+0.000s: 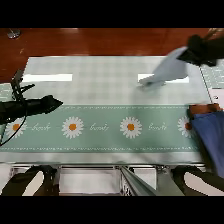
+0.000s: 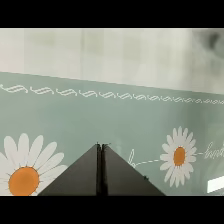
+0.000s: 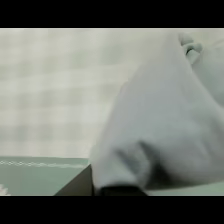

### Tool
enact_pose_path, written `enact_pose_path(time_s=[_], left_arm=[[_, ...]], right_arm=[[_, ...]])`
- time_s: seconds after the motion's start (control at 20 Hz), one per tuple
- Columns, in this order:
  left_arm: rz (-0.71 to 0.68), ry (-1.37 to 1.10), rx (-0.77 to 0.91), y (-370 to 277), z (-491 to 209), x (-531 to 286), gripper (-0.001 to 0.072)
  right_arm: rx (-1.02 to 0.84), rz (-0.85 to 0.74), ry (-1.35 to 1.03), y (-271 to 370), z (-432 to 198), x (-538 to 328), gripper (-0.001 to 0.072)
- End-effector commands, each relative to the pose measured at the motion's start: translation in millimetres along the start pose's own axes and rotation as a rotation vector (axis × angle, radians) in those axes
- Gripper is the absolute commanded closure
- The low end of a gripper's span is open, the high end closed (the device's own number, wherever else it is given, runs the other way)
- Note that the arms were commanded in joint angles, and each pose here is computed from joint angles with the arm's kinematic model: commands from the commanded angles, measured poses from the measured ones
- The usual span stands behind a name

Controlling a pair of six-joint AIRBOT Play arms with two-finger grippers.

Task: Fold the shirts.

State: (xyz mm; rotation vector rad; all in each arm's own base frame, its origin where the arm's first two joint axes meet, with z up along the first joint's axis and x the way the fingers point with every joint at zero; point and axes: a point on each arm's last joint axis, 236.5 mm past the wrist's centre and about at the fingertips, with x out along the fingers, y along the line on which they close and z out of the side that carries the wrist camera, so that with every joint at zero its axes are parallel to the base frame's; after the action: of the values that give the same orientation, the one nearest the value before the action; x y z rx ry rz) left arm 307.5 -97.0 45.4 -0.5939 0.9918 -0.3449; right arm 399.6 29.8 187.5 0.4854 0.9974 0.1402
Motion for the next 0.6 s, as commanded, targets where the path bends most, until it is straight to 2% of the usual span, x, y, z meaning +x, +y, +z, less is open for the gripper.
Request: enact_pose_path(time_s=[0.0,0.15,0.35,0.45,0.5,0.55], left_arm=[[-0.010,-0.004,-0.006,-2.6,0.9,0.0,0.0676],[-0.008,-0.011,-0.006,-2.0,2.6,0.0,0.0676],[-0.003,-0.029,-0.007,-0.6,6.8,0.2,0.0676],[-0.001,-0.029,-0.009,0.2,7.4,1.1,0.0676],[-0.001,-0.033,-0.009,0.4,8.1,1.1,0.0676],[-0.006,-0.034,-0.012,-0.8,8.4,1.0,0.0676]], right_arm=[[0.236,-0.224,-0.059,-95.2,-35.0,-69.4,0.0696],[0.453,-0.416,-0.157,-167.3,-79.0,-119.4,0.0695],[0.814,-0.935,-0.009,-259.9,-222.3,-202.3,0.0694],[0.885,-1.074,-0.009,-271.0,-260.2,-218.7,0.0692],[0.910,-1.136,-0.007,-277.3,-272.9,-223.4,0.0620],[0.919,-1.150,0.022,-282.7,-280.5,-218.5,0.0262]])
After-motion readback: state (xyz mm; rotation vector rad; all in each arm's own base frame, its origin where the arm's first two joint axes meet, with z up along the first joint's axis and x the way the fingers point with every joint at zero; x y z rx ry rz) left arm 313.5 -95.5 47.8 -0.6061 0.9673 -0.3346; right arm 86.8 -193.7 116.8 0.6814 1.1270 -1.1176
